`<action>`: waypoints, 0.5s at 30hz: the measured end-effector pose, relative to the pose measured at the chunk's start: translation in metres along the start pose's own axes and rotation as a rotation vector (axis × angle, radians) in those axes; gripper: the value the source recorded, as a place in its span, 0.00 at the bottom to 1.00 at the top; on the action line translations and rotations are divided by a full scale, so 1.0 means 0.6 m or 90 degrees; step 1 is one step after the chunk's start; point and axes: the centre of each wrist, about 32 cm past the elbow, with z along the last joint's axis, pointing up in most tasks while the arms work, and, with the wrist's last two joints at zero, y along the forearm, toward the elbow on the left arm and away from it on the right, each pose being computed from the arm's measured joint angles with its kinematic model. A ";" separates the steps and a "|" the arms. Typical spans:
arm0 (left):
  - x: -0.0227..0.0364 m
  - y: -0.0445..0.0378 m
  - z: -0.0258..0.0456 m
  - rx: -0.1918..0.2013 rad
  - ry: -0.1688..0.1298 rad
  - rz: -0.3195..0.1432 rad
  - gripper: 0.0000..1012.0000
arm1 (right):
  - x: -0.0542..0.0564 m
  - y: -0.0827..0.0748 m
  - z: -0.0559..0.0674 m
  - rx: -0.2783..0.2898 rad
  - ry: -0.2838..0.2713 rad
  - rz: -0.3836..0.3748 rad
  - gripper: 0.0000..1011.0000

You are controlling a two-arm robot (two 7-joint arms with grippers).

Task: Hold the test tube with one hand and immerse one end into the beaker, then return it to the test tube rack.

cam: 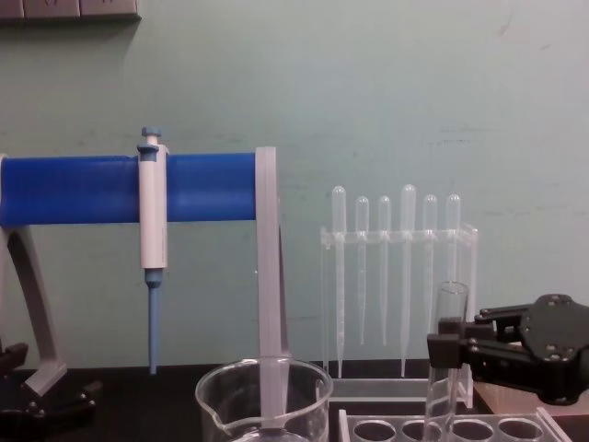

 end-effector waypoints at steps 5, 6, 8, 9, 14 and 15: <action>0.0000 0.000 0.000 0.000 0.000 0.000 0.99 | -0.001 0.001 -0.003 -0.004 -0.001 -0.002 0.24; 0.0000 0.000 0.000 0.000 0.000 0.000 0.99 | -0.001 0.001 -0.003 -0.005 -0.002 -0.003 0.24; 0.0000 0.000 0.000 0.000 0.000 0.000 0.99 | -0.001 0.002 -0.004 -0.007 -0.003 -0.003 0.24; 0.0000 0.000 0.000 0.000 0.000 0.000 0.99 | -0.002 0.002 -0.004 -0.007 -0.003 -0.002 0.24; 0.0000 0.000 0.000 0.000 0.000 0.000 0.99 | -0.002 0.002 -0.004 -0.007 -0.004 -0.002 0.24; 0.0000 0.000 0.000 0.000 0.000 0.000 0.99 | -0.002 0.002 -0.004 -0.007 -0.004 -0.002 0.24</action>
